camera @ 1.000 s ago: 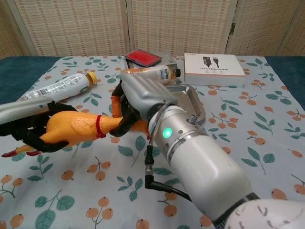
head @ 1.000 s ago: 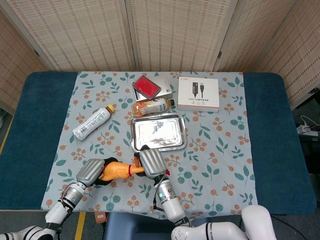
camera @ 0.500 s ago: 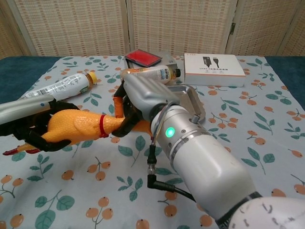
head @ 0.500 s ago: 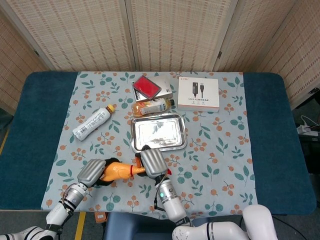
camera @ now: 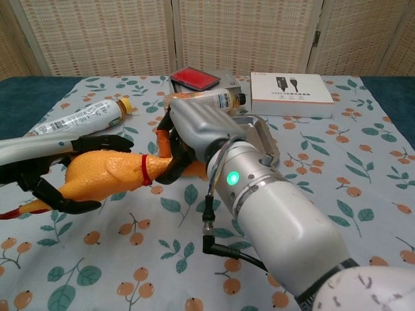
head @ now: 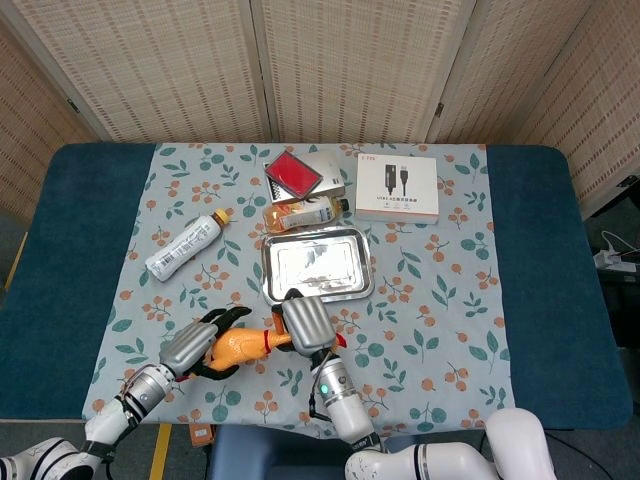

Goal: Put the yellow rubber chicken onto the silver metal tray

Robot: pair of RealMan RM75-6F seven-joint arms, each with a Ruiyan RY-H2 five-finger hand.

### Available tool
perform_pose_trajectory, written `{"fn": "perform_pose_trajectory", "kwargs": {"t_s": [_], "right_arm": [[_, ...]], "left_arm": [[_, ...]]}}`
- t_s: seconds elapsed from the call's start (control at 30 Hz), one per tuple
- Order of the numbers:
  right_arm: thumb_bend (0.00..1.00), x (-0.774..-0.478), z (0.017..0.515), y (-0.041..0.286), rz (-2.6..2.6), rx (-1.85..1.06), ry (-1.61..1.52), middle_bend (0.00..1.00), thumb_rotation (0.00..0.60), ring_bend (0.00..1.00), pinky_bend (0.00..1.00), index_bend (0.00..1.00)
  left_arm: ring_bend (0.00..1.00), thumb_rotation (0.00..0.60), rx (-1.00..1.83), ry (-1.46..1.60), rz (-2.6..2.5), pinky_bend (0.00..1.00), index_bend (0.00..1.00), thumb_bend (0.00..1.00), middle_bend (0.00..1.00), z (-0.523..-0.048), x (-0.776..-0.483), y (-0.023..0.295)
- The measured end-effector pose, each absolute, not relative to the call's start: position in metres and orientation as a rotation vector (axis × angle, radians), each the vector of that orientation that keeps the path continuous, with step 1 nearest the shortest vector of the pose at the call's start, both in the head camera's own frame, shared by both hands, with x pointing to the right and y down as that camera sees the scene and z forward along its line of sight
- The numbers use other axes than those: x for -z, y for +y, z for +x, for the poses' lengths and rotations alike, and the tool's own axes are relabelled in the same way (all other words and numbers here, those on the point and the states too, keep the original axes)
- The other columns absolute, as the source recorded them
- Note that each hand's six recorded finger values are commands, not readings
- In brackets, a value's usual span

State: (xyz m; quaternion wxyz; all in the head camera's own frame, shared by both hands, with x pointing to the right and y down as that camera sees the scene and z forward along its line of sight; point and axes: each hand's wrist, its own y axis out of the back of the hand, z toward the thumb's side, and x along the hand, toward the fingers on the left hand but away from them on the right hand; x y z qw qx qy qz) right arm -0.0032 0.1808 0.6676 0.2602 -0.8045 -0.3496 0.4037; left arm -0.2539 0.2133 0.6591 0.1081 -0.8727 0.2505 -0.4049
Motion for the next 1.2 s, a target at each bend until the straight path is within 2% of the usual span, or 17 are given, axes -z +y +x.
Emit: {"fn": "perform_pose_trajectory", "kwargs": {"t_s": [0.27,0.33,0.37,0.43,0.47,0.5,0.57,0.6,0.67,0.8,0.97,1.1,1.17,1.2], "right_arm": [[0.18,-0.667,-0.002,0.179,-2.170,-1.096,-0.954,0.79,0.600,0.88,1.00,0.97],[0.18,-0.668,-0.002,0.179,-2.170,-1.097,-0.953,0.79,0.600,0.88,1.00,0.97],[0.18,-0.668,-0.002,0.179,-2.170,-1.097,-0.953,0.79,0.600,0.88,1.00,0.97],[0.18,-0.668,-0.002,0.179,-2.171,-1.098,-0.953,0.79,0.600,0.88,1.00,0.97],[0.18,-0.668,-0.001,0.178,-2.170,-1.098,-0.954,0.79,0.600,0.88,1.00,0.97],[0.18,-0.668,-0.001,0.178,-2.171,-1.099,-0.955,0.79,0.600,0.88,1.00,0.97],[0.18,-0.669,-0.001,0.178,-2.173,-1.100,-0.955,0.79,0.600,0.88,1.00,0.97],[0.18,-0.669,-0.001,0.178,-2.173,-1.100,-0.955,0.79,0.600,0.88,1.00,0.97],[0.18,-0.669,0.000,0.178,-2.174,-1.101,-0.953,0.79,0.600,0.88,1.00,0.97],[0.18,-0.669,0.001,0.178,-2.178,-1.103,-0.952,0.79,0.600,0.88,1.00,0.97],[0.18,-0.669,0.001,0.179,-2.184,-1.104,-0.953,0.79,0.600,0.88,1.00,0.97],[0.18,-0.667,0.001,0.179,-2.184,-1.101,-0.953,0.79,0.600,0.88,1.00,0.97],[0.18,-0.666,0.002,0.179,-2.183,-1.099,-0.955,0.79,0.600,0.88,1.00,0.97],[0.18,-0.666,0.002,0.178,-2.183,-1.099,-0.956,0.79,0.600,0.88,1.00,0.97]], "left_arm": [[0.00,0.600,1.203,0.701,-2.575,0.07,0.00,0.31,0.00,-0.256,-0.662,0.213],[0.00,0.600,1.218,0.692,-2.569,0.11,0.00,0.32,0.00,-0.257,-0.663,0.213],[0.00,0.600,1.226,0.688,-2.565,0.16,0.00,0.33,0.00,-0.257,-0.663,0.213],[0.07,0.600,1.237,0.699,-2.553,0.34,0.12,0.38,0.06,-0.258,-0.664,0.212],[0.18,0.600,1.238,0.711,-2.546,0.48,0.27,0.43,0.18,-0.259,-0.664,0.211],[0.36,0.600,1.236,0.732,-2.541,0.65,0.47,0.51,0.36,-0.259,-0.664,0.209],[0.58,0.600,1.227,0.802,-2.527,0.85,0.69,0.64,0.59,-0.258,-0.663,0.206],[0.68,0.600,1.224,0.835,-2.519,0.93,0.76,0.72,0.68,-0.257,-0.663,0.205],[0.74,0.600,1.215,0.899,-2.492,0.99,0.80,0.78,0.71,-0.256,-0.662,0.202],[0.82,0.600,1.195,0.948,-2.420,1.00,0.83,0.86,0.74,-0.255,-0.660,0.199],[0.86,0.600,1.209,0.953,-2.394,1.00,0.83,0.88,0.75,-0.255,-0.661,0.201],[0.87,0.600,1.220,0.932,-2.392,1.00,0.84,0.88,0.76,-0.254,-0.661,0.203],[0.86,0.600,1.221,0.927,-2.392,1.00,0.83,0.85,0.75,-0.253,-0.660,0.203],[0.83,0.600,1.217,0.933,-2.393,0.99,0.82,0.81,0.74,-0.253,-0.660,0.203]]}}
